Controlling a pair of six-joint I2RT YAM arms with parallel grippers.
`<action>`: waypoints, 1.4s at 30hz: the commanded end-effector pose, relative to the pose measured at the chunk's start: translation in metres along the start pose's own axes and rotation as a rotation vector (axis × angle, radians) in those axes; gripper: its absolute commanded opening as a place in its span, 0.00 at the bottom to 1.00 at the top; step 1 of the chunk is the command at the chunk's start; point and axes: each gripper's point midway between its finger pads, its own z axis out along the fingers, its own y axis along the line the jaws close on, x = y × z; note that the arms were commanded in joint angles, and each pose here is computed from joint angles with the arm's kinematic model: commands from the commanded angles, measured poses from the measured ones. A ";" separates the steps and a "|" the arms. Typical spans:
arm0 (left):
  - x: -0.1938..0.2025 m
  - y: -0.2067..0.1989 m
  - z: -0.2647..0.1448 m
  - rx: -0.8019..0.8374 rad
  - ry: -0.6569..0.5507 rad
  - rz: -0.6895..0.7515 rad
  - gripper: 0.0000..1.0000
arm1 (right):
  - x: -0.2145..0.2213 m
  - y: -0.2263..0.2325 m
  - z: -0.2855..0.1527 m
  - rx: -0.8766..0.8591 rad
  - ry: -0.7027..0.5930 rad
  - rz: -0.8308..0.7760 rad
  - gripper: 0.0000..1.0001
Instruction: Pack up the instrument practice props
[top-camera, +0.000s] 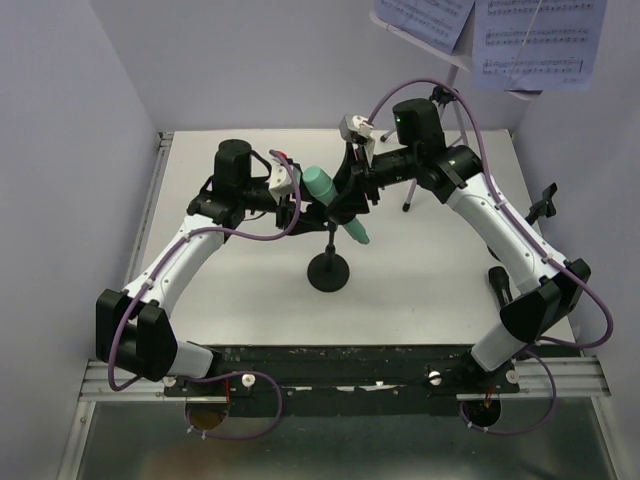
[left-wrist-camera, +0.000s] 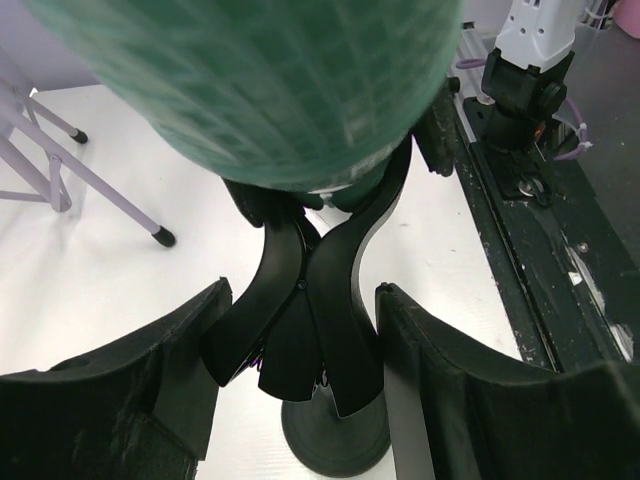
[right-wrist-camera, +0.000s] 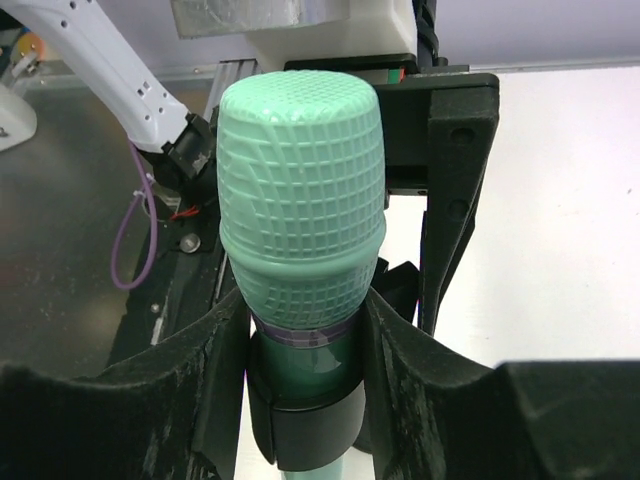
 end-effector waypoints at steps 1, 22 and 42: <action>0.008 -0.007 0.005 0.031 -0.015 -0.014 0.00 | -0.013 -0.010 0.007 0.075 0.000 0.084 0.52; 0.013 -0.015 0.005 0.018 -0.043 0.019 0.76 | -0.021 0.000 0.017 0.111 0.032 -0.041 0.02; 0.015 -0.014 0.012 0.050 -0.077 -0.067 0.00 | -0.023 -0.004 0.001 0.125 0.033 -0.049 0.00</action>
